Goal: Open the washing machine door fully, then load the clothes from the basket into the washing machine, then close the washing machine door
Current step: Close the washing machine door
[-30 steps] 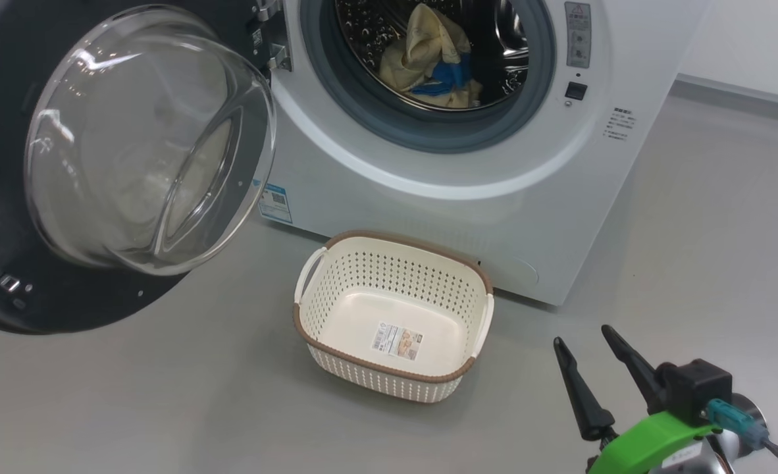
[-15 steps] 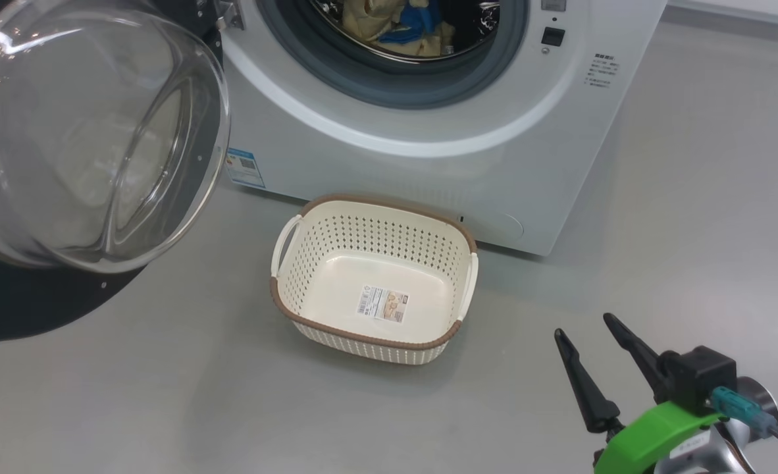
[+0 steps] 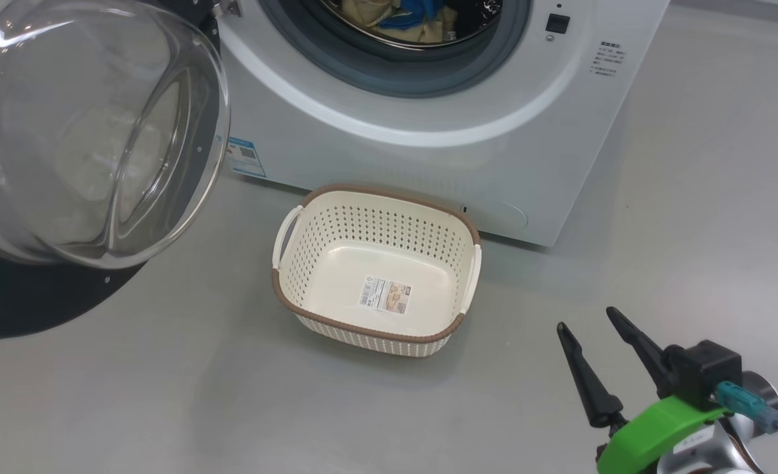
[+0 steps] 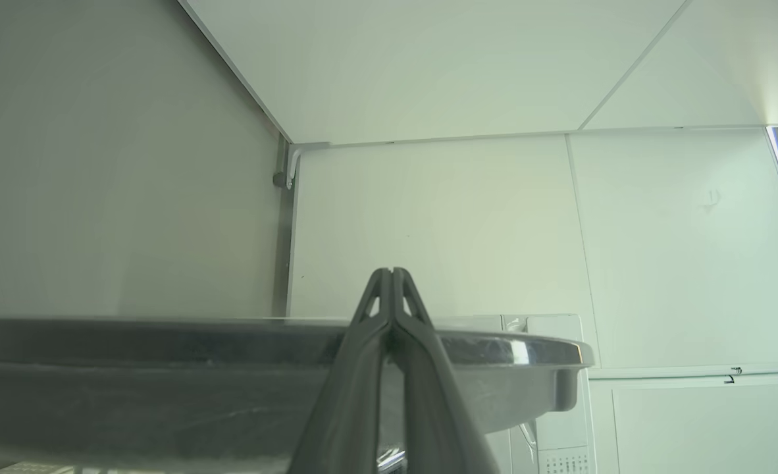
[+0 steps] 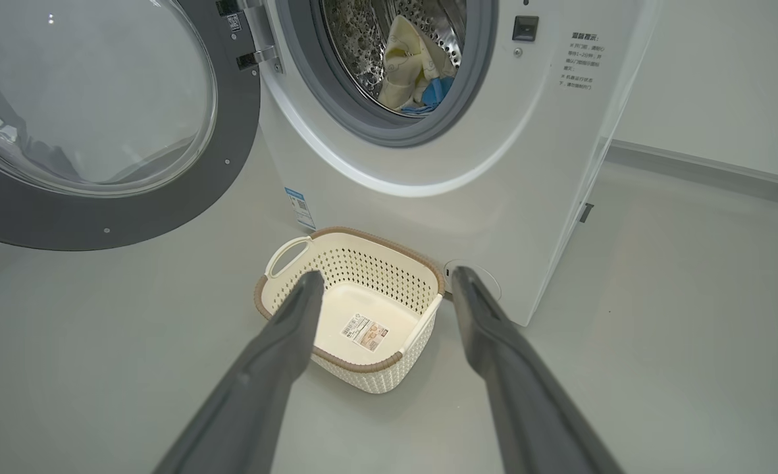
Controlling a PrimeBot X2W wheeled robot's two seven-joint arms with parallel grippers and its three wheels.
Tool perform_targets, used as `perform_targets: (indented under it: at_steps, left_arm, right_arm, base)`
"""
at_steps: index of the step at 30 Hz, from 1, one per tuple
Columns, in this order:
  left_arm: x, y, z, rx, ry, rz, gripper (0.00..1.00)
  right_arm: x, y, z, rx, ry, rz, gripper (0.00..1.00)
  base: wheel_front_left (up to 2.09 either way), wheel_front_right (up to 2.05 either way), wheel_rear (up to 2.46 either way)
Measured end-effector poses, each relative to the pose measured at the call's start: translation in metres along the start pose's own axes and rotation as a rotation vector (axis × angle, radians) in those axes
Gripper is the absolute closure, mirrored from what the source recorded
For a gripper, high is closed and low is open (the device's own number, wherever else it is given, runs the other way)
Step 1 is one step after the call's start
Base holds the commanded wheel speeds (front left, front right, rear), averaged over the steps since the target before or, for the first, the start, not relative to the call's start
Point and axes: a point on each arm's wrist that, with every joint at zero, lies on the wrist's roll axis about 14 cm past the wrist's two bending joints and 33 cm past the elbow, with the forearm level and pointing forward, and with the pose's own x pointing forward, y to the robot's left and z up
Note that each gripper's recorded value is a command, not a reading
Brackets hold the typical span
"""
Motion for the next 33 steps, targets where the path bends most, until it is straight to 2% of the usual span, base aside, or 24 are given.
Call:
perform_targets:
  at_steps: [17,33]
  left_arm:
    - [-0.012,-0.005,-0.020,-0.008,0.213,-0.027,1.00]
    - [-0.022,-0.011,-0.053,-0.080,0.368,-0.077,1.00]
  right_arm:
    - [0.013,0.007,-0.002,0.006,0.009,0.037,0.00]
    - [0.015,0.008,-0.009,0.021,0.024,0.043,0.00]
  base:
    - [0.00,0.00,0.00]
    - [0.00,0.00,0.00]
